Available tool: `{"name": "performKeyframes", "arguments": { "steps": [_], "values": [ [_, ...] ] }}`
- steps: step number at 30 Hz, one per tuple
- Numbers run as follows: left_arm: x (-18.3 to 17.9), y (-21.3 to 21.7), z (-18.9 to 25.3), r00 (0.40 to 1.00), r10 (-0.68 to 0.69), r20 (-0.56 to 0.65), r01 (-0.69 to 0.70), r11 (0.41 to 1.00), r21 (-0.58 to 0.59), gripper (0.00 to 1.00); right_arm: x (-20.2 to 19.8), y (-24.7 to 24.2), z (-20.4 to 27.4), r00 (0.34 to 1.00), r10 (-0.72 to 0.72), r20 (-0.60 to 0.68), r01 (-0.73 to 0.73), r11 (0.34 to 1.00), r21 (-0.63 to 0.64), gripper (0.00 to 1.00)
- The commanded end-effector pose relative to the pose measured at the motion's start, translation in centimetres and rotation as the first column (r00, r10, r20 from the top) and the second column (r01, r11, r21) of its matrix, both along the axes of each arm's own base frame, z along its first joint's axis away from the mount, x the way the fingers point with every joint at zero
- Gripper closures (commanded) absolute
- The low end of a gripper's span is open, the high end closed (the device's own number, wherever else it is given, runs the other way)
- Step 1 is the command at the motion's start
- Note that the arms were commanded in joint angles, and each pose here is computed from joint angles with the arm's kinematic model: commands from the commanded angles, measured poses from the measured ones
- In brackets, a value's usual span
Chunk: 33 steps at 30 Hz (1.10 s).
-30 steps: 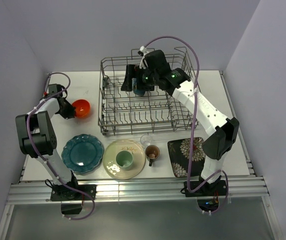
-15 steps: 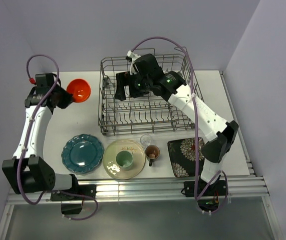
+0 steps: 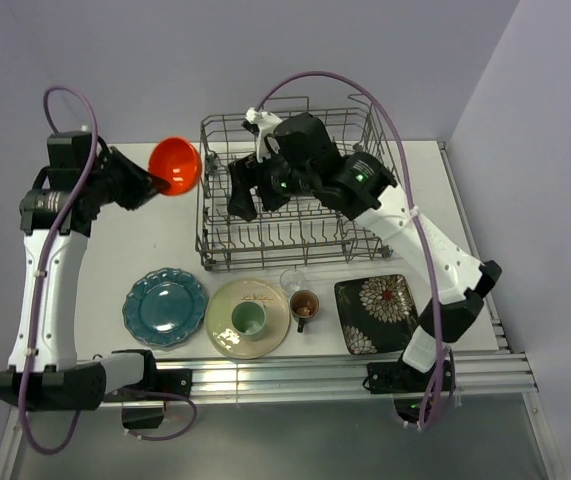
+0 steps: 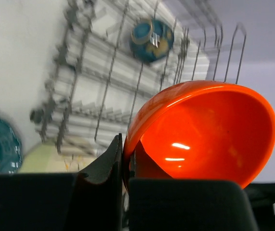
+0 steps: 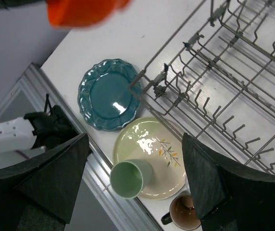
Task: Load the mixed dishes into the dish rack
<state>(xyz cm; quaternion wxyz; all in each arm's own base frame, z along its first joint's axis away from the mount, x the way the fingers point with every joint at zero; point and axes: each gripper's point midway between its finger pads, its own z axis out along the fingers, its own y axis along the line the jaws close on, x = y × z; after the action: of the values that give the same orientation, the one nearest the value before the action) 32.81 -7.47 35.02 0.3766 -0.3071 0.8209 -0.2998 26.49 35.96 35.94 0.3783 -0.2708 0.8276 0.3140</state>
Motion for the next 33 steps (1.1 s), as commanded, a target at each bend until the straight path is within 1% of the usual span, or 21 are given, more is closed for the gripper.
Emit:
{"name": "performKeyframes", "arguments": {
  "steps": [1, 2, 7, 11, 13, 16, 20, 22, 27, 30, 33],
  "values": [
    [-4.6, -3.0, -1.1, 0.988, -0.145, -0.061, 0.142, 0.989, -0.046, 1.0, -3.1, -1.5, 4.5, 0.99, 0.077, 0.114, -0.083, 0.995, 0.049, 0.16],
    [-5.3, -3.4, -2.6, 0.983, -0.158, -0.096, 0.154, 0.987, -0.046, 1.0, -3.7, -1.6, 4.6, 0.988, 0.093, 0.125, -0.1, 0.994, 0.048, 0.17],
    [-7.8, -4.3, -5.1, 0.964, -0.212, -0.162, 0.207, 0.977, -0.048, 1.0, -8.9, -1.1, 4.8, 0.946, 0.27, 0.178, -0.278, 0.961, 0.017, 0.2],
    [-9.5, -4.8, -6.2, 0.94, -0.258, -0.221, 0.263, 0.965, -0.009, 1.0, -11.9, -0.6, 4.1, 0.894, 0.404, 0.196, -0.406, 0.913, -0.03, 0.23],
    [-10.4, -5.1, -6.5, 0.932, -0.275, -0.235, 0.281, 0.96, -0.004, 1.0, -13.7, 0.0, 3.8, 0.852, 0.486, 0.192, -0.487, 0.872, -0.047, 0.23],
    [-12.1, -5.7, -8.5, 0.897, -0.327, -0.299, 0.339, 0.941, -0.011, 1.0, -15.2, 0.7, 2.9, 0.813, 0.55, 0.191, -0.546, 0.834, -0.079, 0.24],
    [-14.4, -6.4, -10.0, 0.856, -0.375, -0.356, 0.394, 0.919, -0.019, 1.0, -16.3, 1.5, 0.8, 0.79, 0.596, 0.147, -0.583, 0.803, -0.123, 0.25],
    [-15.3, -6.3, -10.5, 0.846, -0.377, -0.377, 0.403, 0.915, -0.011, 1.0, -16.7, 1.7, 0.2, 0.783, 0.606, 0.138, -0.59, 0.795, -0.142, 0.26],
    [-17.6, -6.4, -12.2, 0.798, -0.409, -0.442, 0.445, 0.895, -0.026, 1.0, -18.1, 2.6, -2.5, 0.752, 0.652, 0.095, -0.626, 0.752, -0.205, 0.26],
    [-18.6, -6.3, -12.3, 0.784, -0.42, -0.458, 0.463, 0.886, -0.021, 1.0, -18.4, 3.3, -4.7, 0.747, 0.661, 0.067, -0.624, 0.733, -0.27, 0.28],
    [-19.9, -6.2, -13.2, 0.761, -0.432, -0.484, 0.481, 0.876, -0.027, 1.0, -19.1, 4.4, -5.8, 0.734, 0.677, 0.05, -0.637, 0.712, -0.295, 0.29]
  ]
}}
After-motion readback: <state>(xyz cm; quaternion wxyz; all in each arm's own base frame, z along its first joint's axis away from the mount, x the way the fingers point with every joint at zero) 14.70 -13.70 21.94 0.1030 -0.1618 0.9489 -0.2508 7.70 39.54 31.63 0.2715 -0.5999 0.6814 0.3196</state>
